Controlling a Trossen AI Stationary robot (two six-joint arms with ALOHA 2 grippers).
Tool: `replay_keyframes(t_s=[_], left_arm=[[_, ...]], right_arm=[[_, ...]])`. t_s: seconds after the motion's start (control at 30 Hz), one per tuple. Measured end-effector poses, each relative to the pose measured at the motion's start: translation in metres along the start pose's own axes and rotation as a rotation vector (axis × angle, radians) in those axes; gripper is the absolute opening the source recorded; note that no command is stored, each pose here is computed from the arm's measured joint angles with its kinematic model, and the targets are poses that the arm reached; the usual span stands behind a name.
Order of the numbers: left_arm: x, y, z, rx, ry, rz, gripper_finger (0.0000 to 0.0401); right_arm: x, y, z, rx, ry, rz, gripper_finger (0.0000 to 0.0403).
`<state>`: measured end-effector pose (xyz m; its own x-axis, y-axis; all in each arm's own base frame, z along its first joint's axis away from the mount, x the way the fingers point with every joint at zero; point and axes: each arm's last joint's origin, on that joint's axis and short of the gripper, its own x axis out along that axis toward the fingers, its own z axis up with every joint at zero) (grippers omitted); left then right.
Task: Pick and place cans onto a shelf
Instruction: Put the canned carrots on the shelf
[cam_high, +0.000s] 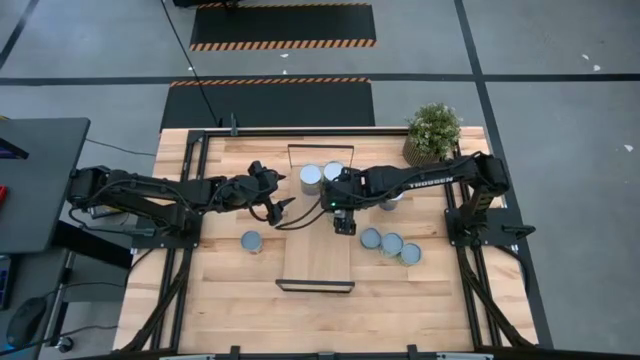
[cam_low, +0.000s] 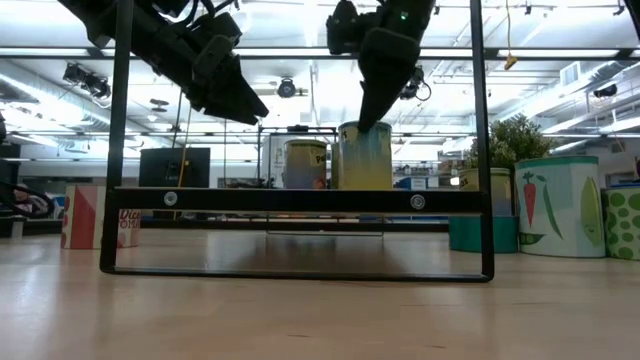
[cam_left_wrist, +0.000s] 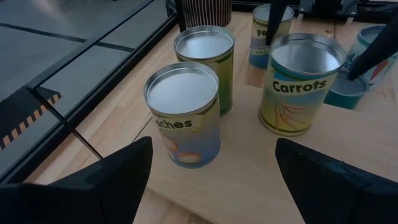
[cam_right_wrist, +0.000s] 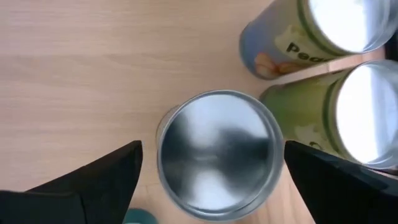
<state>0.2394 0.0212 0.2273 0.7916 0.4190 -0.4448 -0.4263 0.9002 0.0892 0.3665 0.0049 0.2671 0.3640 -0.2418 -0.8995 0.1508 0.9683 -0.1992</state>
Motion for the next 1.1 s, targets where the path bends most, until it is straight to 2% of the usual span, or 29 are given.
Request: replay_keyframes(t_s=[0.37, 0.53, 0.77, 0.9, 1.1], left_arm=[[0.000, 0.000, 0.000, 0.009, 0.001, 0.001, 0.0345], [0.000, 0.000, -0.001, -0.006, 0.007, 0.001, 0.0345], [0.000, 0.000, -0.001, -0.006, 0.008, 0.001, 0.0345], [0.000, 0.000, -0.001, -0.006, 0.008, 0.001, 0.0345], [0.000, 0.000, -0.002, -0.004, 0.014, 0.002, 0.0345]], right_arm=[[-0.012, 0.000, 0.009, -0.055, -0.125, -0.031, 0.0399], [-0.028, 0.005, 0.009, -0.085, -0.104, -0.034, 0.0399], [-0.056, 0.018, 0.003, -0.143, -0.110, -0.108, 0.0399], [-0.054, 0.025, -0.004, -0.193, -0.086, -0.188, 0.0399], [-0.033, 0.044, -0.015, -0.280, -0.099, -0.217, 0.0399]])
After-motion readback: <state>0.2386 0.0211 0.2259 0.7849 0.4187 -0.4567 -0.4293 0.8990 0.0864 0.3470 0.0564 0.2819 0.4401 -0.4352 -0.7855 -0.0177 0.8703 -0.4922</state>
